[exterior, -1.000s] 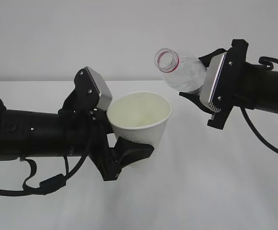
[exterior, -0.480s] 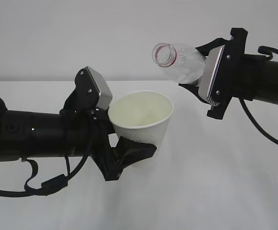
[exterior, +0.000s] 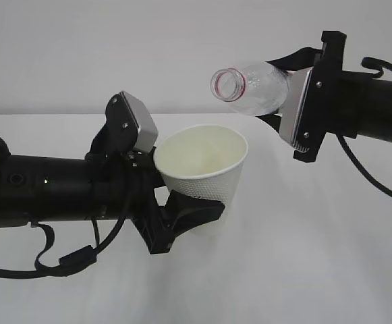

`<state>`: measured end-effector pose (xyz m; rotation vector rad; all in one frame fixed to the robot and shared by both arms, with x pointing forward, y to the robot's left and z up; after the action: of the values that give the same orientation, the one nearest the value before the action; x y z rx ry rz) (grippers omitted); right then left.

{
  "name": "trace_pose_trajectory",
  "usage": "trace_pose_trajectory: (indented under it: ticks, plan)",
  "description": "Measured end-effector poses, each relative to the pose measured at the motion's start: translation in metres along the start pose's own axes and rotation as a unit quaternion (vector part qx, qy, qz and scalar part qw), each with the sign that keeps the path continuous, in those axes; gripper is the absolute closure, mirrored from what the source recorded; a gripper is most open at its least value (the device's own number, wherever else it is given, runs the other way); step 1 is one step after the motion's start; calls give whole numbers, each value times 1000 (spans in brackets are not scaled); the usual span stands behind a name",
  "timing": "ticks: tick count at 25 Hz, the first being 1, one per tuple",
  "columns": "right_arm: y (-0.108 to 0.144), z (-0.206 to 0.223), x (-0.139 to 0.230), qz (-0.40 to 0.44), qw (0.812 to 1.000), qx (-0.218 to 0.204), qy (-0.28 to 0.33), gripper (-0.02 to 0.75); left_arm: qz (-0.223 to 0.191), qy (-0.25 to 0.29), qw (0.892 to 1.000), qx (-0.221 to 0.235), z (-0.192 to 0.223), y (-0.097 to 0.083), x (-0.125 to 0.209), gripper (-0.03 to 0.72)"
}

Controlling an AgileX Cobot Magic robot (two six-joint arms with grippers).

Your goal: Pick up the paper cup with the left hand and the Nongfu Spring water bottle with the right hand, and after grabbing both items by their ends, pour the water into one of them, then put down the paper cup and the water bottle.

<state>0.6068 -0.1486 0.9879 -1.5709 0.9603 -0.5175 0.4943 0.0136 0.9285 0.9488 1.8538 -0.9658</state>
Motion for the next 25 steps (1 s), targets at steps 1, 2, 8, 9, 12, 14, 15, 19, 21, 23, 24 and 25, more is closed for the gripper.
trace_pose_trajectory:
  ticks: [1,2,8,9,12,14,15,19,21,23,24,25]
  plan:
    - [0,0,0,-4,1000,0,0,214,0,-1,1000,2,0,0,0,179]
    - [0,0,0,-10,1000,0,0,214,1,-1,1000,3,0,-1,0,179]
    - [-5,0,-4,-25,999,15,-13,214,3,-2,1000,7,0,-2,-1,179]
    - [-5,0,-5,-29,999,17,-15,214,4,-5,1000,11,0,-4,-2,179]
    - [-7,0,-5,-44,999,21,-16,214,4,-14,1000,22,0,-7,-5,180]
    - [-7,0,-5,-52,998,23,-14,214,5,-15,1000,23,0,-8,-5,180]
    - [-8,0,-4,-53,998,24,-12,214,6,-15,1000,25,0,-8,-5,181]
    - [-8,0,-3,-55,998,27,-9,214,17,-8,999,33,0,-11,-2,181]
    - [-9,0,-3,-64,998,27,-9,214,22,-5,999,35,0,-11,-1,181]
    - [-9,0,-3,-72,997,27,-8,214,22,-5,999,35,0,-11,-1,181]
    - [-9,0,-3,-74,997,27,-8,214,22,-5,999,35,0,-11,-1,181]
    - [-9,0,-3,-74,997,27,-8,214,22,-5,999,35,0,-11,-1,181]
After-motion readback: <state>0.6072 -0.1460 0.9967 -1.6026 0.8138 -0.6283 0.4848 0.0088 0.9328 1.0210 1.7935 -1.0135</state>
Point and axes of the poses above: a point on each arm's last joint axis where the gripper is mounted, z pointing out along that axis toward the gripper, y along the wrist's bending axis when the last joint is at zero, x = y × z, the point moved 7 cm from there along z, pointing out along that axis toward the gripper, and after that the axes turned 13 degrees about -z, right-handed, at the moved point
